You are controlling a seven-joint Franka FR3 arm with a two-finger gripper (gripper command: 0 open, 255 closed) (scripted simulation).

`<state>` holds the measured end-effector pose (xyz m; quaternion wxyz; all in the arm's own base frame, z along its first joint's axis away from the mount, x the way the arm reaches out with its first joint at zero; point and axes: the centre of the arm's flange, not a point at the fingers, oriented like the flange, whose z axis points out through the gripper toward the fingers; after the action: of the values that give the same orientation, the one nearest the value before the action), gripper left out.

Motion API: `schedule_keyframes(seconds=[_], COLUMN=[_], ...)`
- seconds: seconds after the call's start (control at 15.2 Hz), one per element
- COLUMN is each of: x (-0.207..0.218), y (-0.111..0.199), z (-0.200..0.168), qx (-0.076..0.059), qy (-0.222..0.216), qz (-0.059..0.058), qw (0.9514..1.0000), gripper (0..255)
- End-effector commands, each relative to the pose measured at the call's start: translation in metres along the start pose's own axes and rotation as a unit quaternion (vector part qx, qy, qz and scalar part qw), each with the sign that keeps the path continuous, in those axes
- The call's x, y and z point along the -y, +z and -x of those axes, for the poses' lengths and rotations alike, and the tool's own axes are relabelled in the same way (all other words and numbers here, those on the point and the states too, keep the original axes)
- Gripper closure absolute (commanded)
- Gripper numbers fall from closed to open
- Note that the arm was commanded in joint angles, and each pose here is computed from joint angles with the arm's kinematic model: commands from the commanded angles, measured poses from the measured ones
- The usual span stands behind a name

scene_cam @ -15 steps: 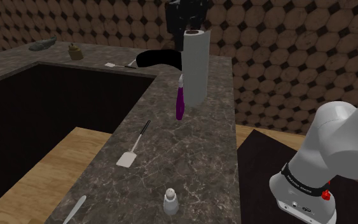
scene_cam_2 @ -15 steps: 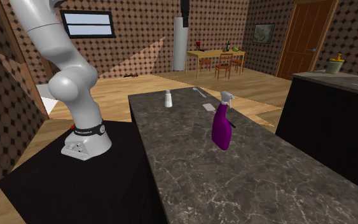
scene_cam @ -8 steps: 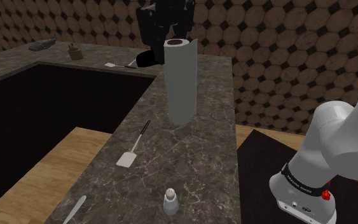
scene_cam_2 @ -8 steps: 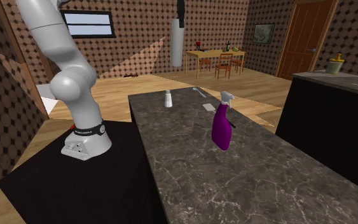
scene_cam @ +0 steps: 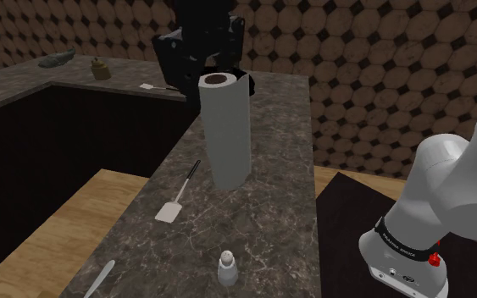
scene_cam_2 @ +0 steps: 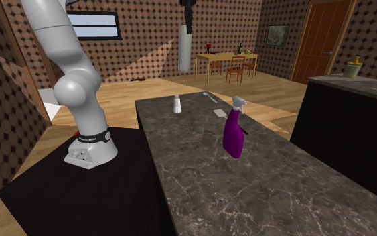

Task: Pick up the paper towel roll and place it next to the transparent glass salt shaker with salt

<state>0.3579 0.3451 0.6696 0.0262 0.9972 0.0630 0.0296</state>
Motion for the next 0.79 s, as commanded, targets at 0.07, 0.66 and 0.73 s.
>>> schedule_keyframes(seconds=[0.07, 0.66, 0.73], x=[0.001, 0.003, 0.004], y=[0.016, 0.064, 0.069], z=[0.001, 0.003, 0.003], qx=[0.000, 0.000, 0.000], qy=[0.000, 0.000, 0.000], qz=[0.000, 0.000, 0.000], qw=[1.0000, 1.0000, 1.0000], gripper=[255, 255, 255])
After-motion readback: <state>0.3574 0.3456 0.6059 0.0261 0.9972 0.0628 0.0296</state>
